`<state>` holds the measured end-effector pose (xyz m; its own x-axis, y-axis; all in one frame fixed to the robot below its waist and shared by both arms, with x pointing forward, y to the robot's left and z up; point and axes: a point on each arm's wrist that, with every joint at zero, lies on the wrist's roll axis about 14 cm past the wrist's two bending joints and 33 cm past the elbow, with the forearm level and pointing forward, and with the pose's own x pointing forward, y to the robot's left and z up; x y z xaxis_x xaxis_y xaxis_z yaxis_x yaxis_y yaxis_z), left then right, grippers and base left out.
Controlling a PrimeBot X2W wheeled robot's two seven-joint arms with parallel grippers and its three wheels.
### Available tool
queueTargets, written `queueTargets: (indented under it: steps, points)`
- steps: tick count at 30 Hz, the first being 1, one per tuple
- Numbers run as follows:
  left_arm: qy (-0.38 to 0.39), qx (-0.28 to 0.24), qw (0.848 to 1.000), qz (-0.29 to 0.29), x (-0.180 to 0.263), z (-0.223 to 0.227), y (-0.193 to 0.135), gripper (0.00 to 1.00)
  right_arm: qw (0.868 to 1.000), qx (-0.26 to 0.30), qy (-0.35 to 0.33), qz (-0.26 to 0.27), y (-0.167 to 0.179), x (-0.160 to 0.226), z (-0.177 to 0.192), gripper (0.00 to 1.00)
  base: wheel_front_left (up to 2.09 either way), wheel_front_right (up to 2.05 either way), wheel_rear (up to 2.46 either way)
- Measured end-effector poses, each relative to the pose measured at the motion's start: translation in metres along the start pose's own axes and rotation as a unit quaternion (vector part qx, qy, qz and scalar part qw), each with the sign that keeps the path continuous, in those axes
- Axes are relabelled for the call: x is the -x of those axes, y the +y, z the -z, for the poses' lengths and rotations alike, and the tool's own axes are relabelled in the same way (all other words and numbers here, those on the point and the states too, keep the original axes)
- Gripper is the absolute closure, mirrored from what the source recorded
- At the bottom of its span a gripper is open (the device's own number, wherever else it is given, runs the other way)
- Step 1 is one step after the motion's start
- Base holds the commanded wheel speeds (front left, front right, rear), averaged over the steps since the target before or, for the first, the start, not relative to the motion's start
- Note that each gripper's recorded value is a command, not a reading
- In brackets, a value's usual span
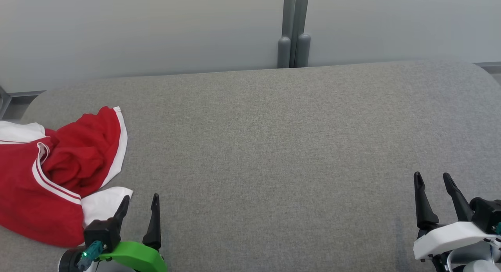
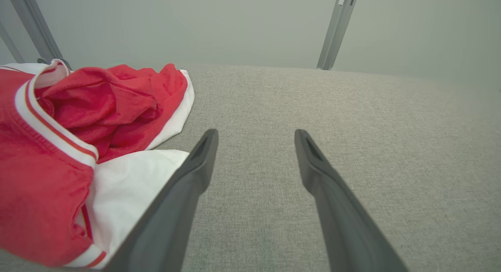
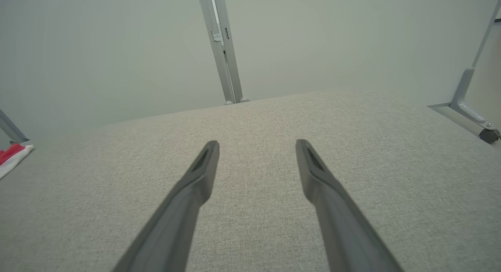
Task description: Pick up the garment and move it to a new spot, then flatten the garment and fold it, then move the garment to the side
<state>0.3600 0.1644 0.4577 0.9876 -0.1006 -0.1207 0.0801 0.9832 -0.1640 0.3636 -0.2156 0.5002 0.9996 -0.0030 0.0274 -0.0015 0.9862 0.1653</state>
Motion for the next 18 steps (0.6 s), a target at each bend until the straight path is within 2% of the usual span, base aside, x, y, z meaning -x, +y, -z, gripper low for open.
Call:
queueTargets:
  steps: [8, 18]
  points:
    - [-0.002, -0.036, 0.999, 0.0, 0.002, 0.001, 0.001, 0.0, 0.999, 0.037, 0.002, -0.009, 0.002, 0.002, 0.002, 0.0, 0.0, 0.0, 0.0]
    - [0.009, -0.043, 0.999, -0.019, 0.006, 0.012, 0.013, 0.0, 0.997, 0.078, -0.002, -0.021, 0.005, 0.003, 0.001, 0.0, 0.0, 0.0, 0.0]
